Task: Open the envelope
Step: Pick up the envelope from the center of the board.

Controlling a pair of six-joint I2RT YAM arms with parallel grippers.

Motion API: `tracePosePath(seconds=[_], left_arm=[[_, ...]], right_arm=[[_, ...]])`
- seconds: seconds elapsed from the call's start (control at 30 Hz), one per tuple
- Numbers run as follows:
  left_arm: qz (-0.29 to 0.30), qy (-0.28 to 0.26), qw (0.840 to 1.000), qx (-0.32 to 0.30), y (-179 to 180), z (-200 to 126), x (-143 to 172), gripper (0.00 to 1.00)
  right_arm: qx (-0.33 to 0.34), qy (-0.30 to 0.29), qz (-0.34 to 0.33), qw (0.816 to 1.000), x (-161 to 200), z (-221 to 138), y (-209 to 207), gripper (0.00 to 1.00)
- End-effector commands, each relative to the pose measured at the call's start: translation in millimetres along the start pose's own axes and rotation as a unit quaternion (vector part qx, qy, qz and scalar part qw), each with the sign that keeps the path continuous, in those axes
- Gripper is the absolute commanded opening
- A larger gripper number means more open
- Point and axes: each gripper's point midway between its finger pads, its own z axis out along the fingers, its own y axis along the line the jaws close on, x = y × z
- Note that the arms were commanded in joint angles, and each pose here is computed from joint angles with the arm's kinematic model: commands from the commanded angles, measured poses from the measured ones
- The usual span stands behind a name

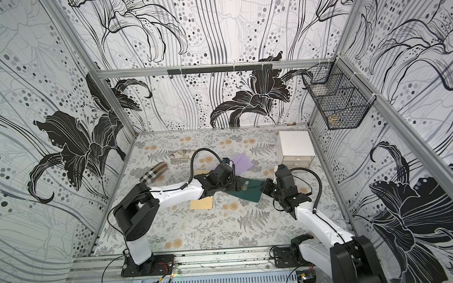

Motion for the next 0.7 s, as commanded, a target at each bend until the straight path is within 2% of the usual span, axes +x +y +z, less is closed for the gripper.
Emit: tracePosePath(seconds=[0.0,0.1,0.27,0.43,0.57,0.67], left_arm=[[-0.054,-0.054,0.997,0.029,-3.8,-30.5,-31.8,0.88],[-0.102,-0.066,0.988,0.095,-11.6,-42.4,-40.0,0.88],[-0.164,-0.096,0.958,0.215,-21.4,-57.0,-46.7,0.87],[-0.186,-0.089,0.934,0.292,-34.1,-52.8,-45.8,0.87],[-0.212,-0.091,0.902,0.364,-45.9,-49.6,-45.0,0.84],[-0.236,-0.093,0.887,0.387,-43.4,-41.8,-44.1,0.83]], right_arm=[[0.045,-0.055,-0.02,0.997,-26.7,-22.0,-3.4,0.0],[0.045,-0.106,-0.001,0.993,-47.6,-39.0,2.8,0.0],[0.013,-0.167,0.037,0.985,-75.0,-54.8,20.6,0.0],[-0.029,-0.181,0.066,0.981,-91.8,-54.0,42.9,0.0],[-0.073,-0.182,0.076,0.978,-101.2,-53.0,63.9,0.0],[-0.1,-0.184,0.078,0.975,-104.9,-54.7,74.8,0.0]])
